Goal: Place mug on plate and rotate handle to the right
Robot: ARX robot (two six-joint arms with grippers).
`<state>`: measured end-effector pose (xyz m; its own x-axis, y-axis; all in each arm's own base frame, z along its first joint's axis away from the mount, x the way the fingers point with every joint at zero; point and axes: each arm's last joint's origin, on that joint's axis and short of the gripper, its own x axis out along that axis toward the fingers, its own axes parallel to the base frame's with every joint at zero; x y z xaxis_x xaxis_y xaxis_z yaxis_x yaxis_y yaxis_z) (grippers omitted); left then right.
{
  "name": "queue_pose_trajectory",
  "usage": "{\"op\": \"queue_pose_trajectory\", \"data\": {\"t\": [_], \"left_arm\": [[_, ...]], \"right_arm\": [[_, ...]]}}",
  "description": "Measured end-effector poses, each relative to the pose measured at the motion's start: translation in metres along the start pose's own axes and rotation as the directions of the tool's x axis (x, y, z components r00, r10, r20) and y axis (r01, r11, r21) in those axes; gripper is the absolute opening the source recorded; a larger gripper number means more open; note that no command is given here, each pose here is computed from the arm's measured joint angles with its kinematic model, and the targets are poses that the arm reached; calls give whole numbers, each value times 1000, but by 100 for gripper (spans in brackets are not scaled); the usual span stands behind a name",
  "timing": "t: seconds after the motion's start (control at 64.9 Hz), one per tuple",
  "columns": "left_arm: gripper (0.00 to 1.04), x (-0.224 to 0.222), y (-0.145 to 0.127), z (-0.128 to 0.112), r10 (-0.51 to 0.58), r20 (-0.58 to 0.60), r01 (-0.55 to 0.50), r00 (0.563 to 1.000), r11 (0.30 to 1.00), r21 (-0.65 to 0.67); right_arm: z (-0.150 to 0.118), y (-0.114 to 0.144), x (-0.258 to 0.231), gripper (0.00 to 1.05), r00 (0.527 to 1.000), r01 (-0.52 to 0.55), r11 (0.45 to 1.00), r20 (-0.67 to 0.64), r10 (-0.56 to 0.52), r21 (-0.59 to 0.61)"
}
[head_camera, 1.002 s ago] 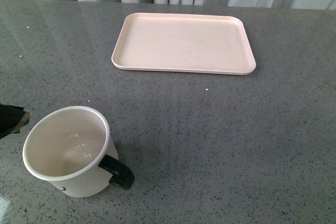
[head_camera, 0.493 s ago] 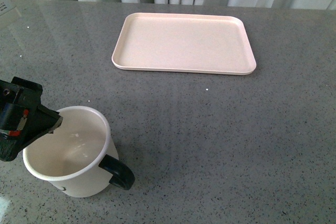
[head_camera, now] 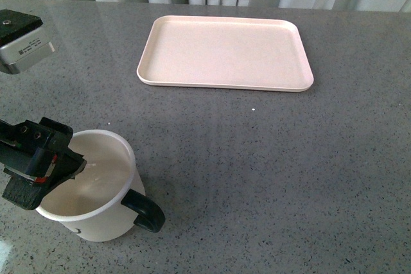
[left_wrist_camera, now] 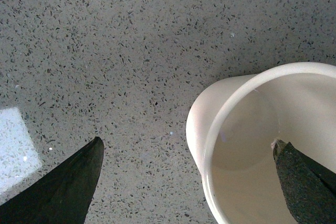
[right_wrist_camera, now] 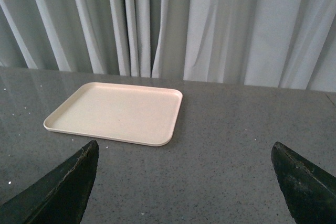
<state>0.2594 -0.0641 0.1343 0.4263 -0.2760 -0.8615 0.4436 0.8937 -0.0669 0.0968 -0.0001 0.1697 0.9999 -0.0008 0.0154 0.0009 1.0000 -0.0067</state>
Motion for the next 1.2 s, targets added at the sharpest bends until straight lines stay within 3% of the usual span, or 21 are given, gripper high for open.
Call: {"op": "queue_pose_trajectory", "data": {"t": [0.308,0.385,0.863,1.202], "left_arm": [[94,9,-1,2,3,-21,-2,1000,1000,26],[76,11,-3,2,-1,-26,2,1000,999,32],[2,10,-5,3,-31,-31,32,999,999,42],[2,3,-9,2,-51,-60,54,997,998,37]], "right_arm": [[0,0,0,96,1000,0,1000,0,0,0],[0,0,0,96,1000,0,1000,0,0,0],[0,0,0,96,1000,0,1000,0,0,0],[0,0,0,96,1000,0,1000,0,0,0]]}}
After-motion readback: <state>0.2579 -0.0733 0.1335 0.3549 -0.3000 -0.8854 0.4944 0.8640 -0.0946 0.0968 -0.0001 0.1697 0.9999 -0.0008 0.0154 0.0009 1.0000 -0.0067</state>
